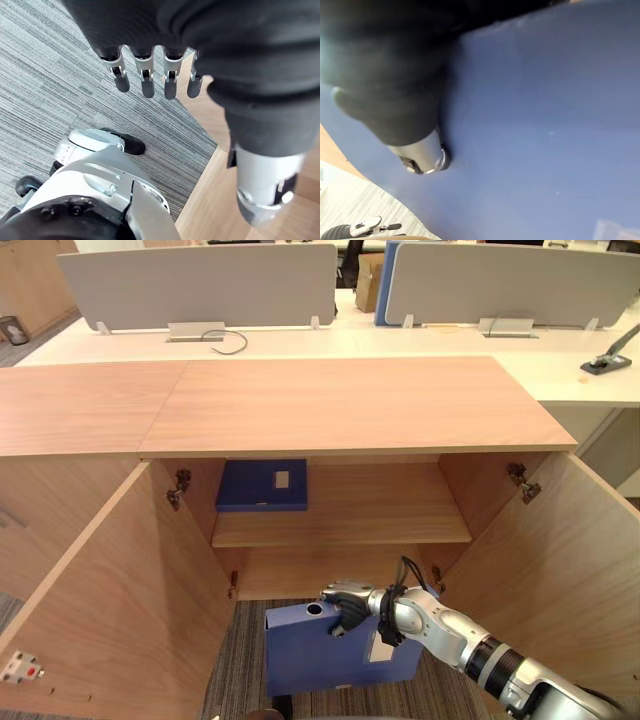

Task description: Walk over to the cabinet, pick up the folder, carry it to the office cabinet, place the folder inside the office cabinet, then close the office cabinet door

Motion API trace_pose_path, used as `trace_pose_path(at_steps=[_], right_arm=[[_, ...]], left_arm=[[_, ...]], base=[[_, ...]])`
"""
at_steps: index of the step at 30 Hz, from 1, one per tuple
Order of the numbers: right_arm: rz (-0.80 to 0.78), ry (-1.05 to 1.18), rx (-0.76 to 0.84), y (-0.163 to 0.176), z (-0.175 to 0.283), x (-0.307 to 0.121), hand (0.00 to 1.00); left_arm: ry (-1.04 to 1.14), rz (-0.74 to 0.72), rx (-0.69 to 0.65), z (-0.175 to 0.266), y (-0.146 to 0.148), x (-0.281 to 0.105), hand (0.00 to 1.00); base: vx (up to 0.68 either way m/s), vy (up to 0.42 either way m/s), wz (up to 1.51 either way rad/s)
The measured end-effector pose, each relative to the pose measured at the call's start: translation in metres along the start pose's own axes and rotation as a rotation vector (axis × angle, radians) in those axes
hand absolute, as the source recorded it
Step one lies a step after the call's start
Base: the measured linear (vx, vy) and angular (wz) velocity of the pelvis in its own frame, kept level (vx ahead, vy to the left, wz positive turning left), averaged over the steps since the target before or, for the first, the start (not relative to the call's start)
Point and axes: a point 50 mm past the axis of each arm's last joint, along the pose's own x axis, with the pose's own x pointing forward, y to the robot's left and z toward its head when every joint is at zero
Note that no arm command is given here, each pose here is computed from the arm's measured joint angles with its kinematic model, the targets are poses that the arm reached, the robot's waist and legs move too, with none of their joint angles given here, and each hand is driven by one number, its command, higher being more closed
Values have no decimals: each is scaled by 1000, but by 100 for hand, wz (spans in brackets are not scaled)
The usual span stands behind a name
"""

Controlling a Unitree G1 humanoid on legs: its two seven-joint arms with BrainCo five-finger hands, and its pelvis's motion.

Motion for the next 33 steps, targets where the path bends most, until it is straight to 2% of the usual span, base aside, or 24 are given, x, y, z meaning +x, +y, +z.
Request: trace_pose_path(at_steps=[6, 11, 14, 15, 16, 17, 19, 20, 21, 22, 24, 25, 26, 28, 31, 33], right_arm=[[11, -21, 43, 5, 9, 16, 100], [41, 49, 54, 9, -7, 17, 100], [5, 119, 153, 13, -22, 11, 100], [-46, 154, 233, 10, -31, 8, 100], [-179, 226, 403, 1, -50, 0, 100], [-239, 251, 471, -4, -58, -5, 100], [-516, 312, 858, -15, -90, -25, 100], [-589, 321, 957, -16, -96, -29, 100], [-727, 325, 1154, -16, -105, -34, 100], [-780, 318, 1231, -16, -108, -35, 100], [-963, 258, 1534, -18, -116, -38, 100], [-1009, 231, 1613, -19, -117, -37, 100], [-1118, 144, 1807, -23, -119, -37, 100], [-1243, -28, 2034, -35, -120, -37, 100], [-1418, -318, 2241, -69, -124, -43, 100], [-1541, -478, 2314, -88, -130, -54, 100]], left_arm=[[-60, -37, 59, 27, -15, 8, 0], [-82, -63, 59, 33, -29, 11, 0], [-107, -82, 62, 38, -37, 11, 0], [-118, -94, 68, 41, -41, 11, 0], [-131, -119, 82, 43, -48, 11, 0], [-136, -128, 86, 44, -50, 11, 0], [-155, -170, 104, 47, -63, 11, 0], [-158, -180, 112, 47, -66, 11, 0], [-163, -197, 120, 48, -72, 11, 0], [-165, -206, 126, 48, -74, 11, 0], [-174, -223, 135, 50, -81, 10, 0], [-175, -223, 136, 50, -81, 10, 0], [-182, -225, 136, 52, -82, 10, 0], [-197, -232, 135, 55, -84, 9, 0], [-218, -230, 120, 59, -86, 9, 0], [-244, -234, 108, 64, -88, 7, 0]], base=[[5, -38, 13], [75, -119, 1], [83, -81, 10], [109, -72, 17], [94, -47, 17], [120, -41, 19], [109, -15, 18], [112, -13, 10], [82, -12, 3], [91, -17, -1], [58, -9, -5], [0, 0, 0], [0, 0, 0], [-10, 1, 5], [-58, 18, 8], [-136, 31, 16]])
